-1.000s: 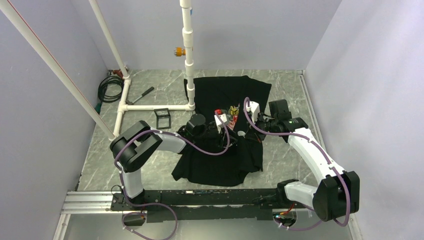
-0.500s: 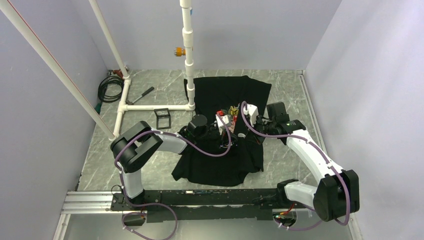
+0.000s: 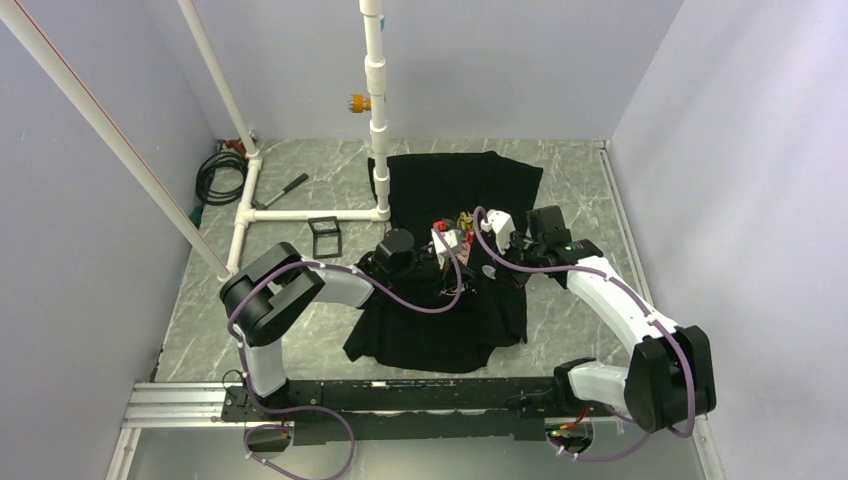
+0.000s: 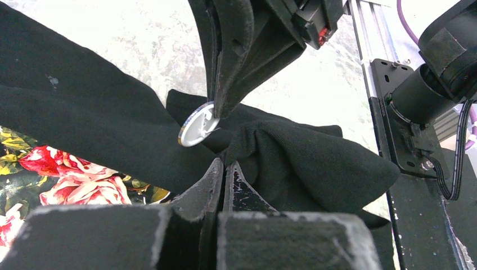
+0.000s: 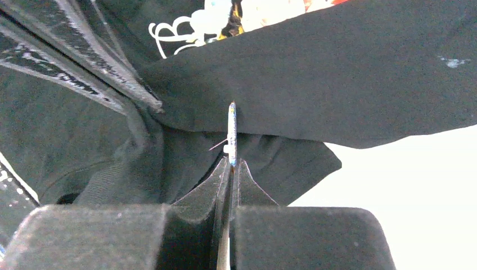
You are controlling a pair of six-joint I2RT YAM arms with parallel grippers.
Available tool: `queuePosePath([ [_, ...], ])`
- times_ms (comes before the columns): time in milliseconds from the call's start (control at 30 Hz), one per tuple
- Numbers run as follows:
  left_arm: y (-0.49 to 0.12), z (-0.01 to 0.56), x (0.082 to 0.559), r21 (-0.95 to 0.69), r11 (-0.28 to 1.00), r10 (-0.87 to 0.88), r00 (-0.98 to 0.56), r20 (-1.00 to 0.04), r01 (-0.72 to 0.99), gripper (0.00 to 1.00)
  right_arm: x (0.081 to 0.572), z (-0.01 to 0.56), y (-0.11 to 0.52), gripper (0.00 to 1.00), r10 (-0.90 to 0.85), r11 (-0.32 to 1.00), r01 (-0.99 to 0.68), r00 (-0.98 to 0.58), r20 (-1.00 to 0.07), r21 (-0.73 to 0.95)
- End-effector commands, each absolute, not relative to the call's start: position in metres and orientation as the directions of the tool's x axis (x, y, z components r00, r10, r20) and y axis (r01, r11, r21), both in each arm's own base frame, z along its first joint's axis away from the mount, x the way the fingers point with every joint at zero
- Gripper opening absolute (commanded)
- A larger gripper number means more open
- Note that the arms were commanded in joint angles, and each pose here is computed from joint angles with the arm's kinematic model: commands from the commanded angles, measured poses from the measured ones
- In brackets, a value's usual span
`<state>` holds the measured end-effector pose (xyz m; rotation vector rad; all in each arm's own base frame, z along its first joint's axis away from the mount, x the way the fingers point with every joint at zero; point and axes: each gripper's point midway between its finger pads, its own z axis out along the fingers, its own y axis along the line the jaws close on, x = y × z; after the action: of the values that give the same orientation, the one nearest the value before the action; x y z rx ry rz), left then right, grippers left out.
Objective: Remove the brooch from the garment
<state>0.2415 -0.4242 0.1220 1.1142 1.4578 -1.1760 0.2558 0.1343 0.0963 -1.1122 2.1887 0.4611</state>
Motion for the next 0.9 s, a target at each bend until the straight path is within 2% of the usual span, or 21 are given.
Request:
queuePosePath([
  [0, -0.428, 0.148, 0.239, -0.096, 0.107, 0.041, -0.101, -0.994, 0.99, 0.0, 0.279, 0.106, 0.124, 0.0, -0.603, 0.62, -0.782, -0.419, -0.679, -0.068],
  [133, -0.427, 0.146, 0.242, -0.087, 0.116, 0.056, -0.094, -0.994, 0.989, 0.01, 0.288, 0.119, 0.117, 0.0, -0.588, 0.636, -0.768, -0.419, -0.692, -0.075],
  [200, -0.428, 0.144, 0.244, -0.086, 0.123, 0.068, -0.094, -0.993, 0.989, 0.07, 0.293, 0.125, 0.113, 0.0, -0.572, 0.644, -0.763, -0.427, -0.701, -0.061],
  [333, -0.428, 0.143, 0.246, -0.077, 0.132, 0.082, -0.089, -0.993, 0.988, 0.33, 0.298, 0.141, 0.111, 0.0, -0.528, 0.651, -0.759, -0.435, -0.729, -0.018],
  [500, -0.422, 0.151, 0.249, -0.056, 0.14, 0.091, -0.069, -0.993, 0.989, 0.57, 0.295, 0.161, 0.122, 0.0, -0.481, 0.619, -0.784, -0.431, -0.763, 0.053],
  [600, -0.411, 0.161, 0.248, -0.054, 0.133, 0.123, -0.07, -0.99, 0.99, 0.69, 0.287, 0.176, 0.136, 0.0, -0.44, 0.573, -0.811, -0.427, -0.79, 0.119],
  [733, -0.39, 0.167, 0.231, -0.018, 0.085, 0.234, -0.037, -0.971, 0.996, 0.79, 0.272, 0.198, 0.159, 0.0, -0.362, 0.49, -0.842, -0.434, -0.825, 0.228],
  [767, -0.382, 0.17, 0.227, -0.015, 0.072, 0.244, -0.032, -0.969, 0.997, 0.95, 0.269, 0.202, 0.163, 0.0, -0.347, 0.474, -0.846, -0.435, -0.831, 0.245],
  [800, -0.374, 0.171, 0.225, -0.037, 0.063, 0.259, -0.052, -0.965, 0.997, 0.99, 0.266, 0.205, 0.167, 0.0, -0.338, 0.458, -0.852, -0.432, -0.836, 0.255],
  [867, -0.359, 0.172, 0.225, -0.096, 0.069, 0.285, -0.112, -0.952, 0.993, 0.99, 0.259, 0.21, 0.178, 0.0, -0.327, 0.413, -0.868, -0.424, -0.845, 0.275],
])
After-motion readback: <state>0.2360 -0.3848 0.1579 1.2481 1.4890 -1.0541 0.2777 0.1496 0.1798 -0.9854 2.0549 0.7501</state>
